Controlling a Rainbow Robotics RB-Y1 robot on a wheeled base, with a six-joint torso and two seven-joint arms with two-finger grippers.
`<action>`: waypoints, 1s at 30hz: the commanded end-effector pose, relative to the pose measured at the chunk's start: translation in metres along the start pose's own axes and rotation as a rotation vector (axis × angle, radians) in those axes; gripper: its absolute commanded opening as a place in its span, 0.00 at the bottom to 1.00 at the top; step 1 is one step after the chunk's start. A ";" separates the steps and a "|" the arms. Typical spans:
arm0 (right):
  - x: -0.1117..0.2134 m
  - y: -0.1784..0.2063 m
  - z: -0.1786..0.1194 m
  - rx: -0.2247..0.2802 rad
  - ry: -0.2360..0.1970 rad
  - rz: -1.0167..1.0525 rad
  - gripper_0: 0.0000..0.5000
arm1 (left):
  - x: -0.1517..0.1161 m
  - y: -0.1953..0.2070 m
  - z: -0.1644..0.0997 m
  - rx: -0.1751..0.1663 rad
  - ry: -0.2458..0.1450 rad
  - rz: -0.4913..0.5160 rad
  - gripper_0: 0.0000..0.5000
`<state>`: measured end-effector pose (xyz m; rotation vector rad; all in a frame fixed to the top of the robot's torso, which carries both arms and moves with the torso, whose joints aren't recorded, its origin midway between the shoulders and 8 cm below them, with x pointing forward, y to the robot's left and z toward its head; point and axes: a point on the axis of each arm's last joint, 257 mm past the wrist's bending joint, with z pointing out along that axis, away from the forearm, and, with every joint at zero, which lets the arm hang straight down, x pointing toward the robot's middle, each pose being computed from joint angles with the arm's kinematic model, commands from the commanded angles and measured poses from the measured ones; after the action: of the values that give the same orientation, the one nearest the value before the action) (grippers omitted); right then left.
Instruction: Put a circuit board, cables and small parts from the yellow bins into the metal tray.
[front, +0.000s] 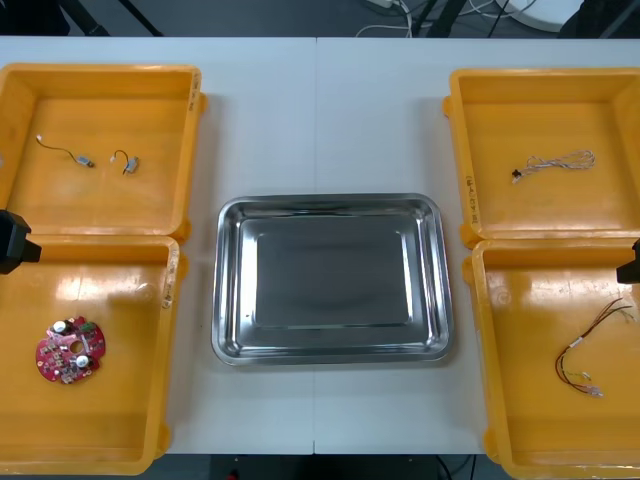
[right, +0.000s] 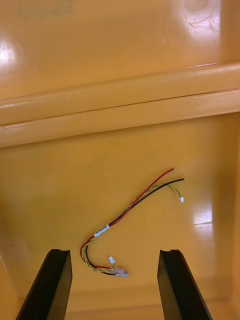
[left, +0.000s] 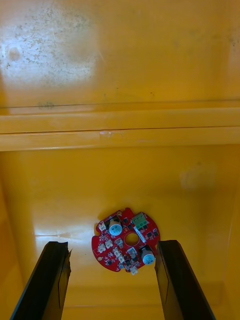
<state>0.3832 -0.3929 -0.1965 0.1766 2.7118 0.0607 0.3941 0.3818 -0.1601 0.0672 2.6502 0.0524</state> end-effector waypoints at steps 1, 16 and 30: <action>0.004 -0.005 0.000 0.022 0.009 -0.032 1.00 | -0.021 0.014 -0.026 -0.050 -0.064 0.109 1.00; 0.004 -0.005 0.000 0.022 0.009 -0.032 1.00 | -0.021 0.014 -0.026 -0.050 -0.064 0.109 1.00; 0.004 -0.005 0.000 0.022 0.009 -0.032 1.00 | -0.021 0.014 -0.026 -0.050 -0.064 0.109 1.00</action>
<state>0.3832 -0.3929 -0.1965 0.1766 2.7118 0.0607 0.3941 0.3818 -0.1601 0.0672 2.6502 0.0524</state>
